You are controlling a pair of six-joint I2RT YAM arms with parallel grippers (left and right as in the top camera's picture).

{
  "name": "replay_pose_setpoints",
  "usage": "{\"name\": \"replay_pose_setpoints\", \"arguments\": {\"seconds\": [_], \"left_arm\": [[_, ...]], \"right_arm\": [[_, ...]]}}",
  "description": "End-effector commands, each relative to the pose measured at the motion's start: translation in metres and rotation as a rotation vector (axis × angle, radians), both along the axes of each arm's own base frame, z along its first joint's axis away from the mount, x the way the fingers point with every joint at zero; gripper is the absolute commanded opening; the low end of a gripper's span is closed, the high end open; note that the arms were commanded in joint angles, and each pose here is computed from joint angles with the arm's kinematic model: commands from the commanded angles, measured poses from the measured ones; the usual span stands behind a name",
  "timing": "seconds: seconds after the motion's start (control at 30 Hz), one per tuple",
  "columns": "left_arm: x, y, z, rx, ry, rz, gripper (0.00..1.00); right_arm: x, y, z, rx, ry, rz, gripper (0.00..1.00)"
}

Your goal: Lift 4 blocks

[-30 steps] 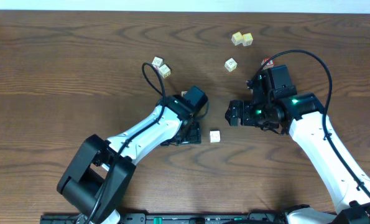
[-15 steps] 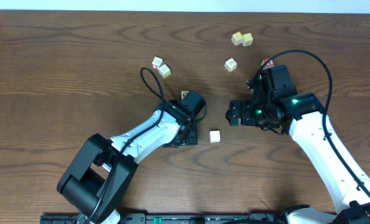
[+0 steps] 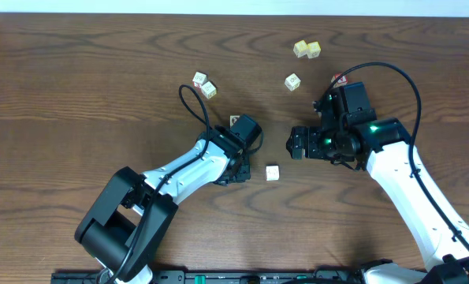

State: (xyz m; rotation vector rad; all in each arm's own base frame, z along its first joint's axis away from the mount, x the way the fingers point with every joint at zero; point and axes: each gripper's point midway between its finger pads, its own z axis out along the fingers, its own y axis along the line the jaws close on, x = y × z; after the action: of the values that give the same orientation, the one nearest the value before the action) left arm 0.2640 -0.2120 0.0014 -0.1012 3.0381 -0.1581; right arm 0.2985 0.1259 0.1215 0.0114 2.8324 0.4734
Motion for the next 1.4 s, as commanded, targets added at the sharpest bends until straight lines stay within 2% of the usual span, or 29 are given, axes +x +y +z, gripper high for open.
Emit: {"name": "replay_pose_setpoints", "arguments": {"seconds": [0.0, 0.17, 0.33, 0.6, 0.87, 0.97, 1.03, 1.07, 1.37], "left_arm": [[0.003, 0.008, -0.007, 0.045, -0.019, -0.051, 0.28], [0.022, -0.006, 0.001, 0.006, -0.095, -0.127, 0.28], [0.041, -0.003, 0.012, 0.062, -0.177, -0.158, 0.28], [0.039, -0.003, 0.012, 0.062, -0.169, -0.161, 0.28], [0.029, -0.016, 0.011, -0.015, -0.119, -0.178, 0.29], [0.029, -0.016, 0.011, -0.013, -0.117, -0.178, 0.37], [0.029, -0.015, 0.011, -0.013, -0.116, -0.179, 0.52], [0.029, -0.015, 0.011, -0.013, -0.117, -0.177, 0.56], [0.036, -0.014, 0.04, -0.051, -0.175, -0.158, 0.58]], "right_arm": [[0.005, 0.003, 0.006, 0.002, -0.018, 0.003, 0.99], [0.005, 0.003, 0.006, 0.002, -0.019, 0.004, 0.99], [0.005, 0.003, 0.006, 0.002, -0.018, 0.004, 0.99], [0.006, 0.004, 0.006, 0.003, -0.021, 0.003, 0.99], [0.005, 0.003, 0.006, 0.002, -0.017, 0.004, 0.99], [0.005, 0.003, 0.006, 0.002, -0.017, 0.003, 0.99], [0.005, 0.003, 0.006, 0.001, -0.016, 0.004, 0.99], [0.005, 0.003, 0.006, 0.001, -0.016, 0.004, 0.99], [0.002, 0.003, 0.005, -0.002, -0.006, 0.004, 0.99]]}}
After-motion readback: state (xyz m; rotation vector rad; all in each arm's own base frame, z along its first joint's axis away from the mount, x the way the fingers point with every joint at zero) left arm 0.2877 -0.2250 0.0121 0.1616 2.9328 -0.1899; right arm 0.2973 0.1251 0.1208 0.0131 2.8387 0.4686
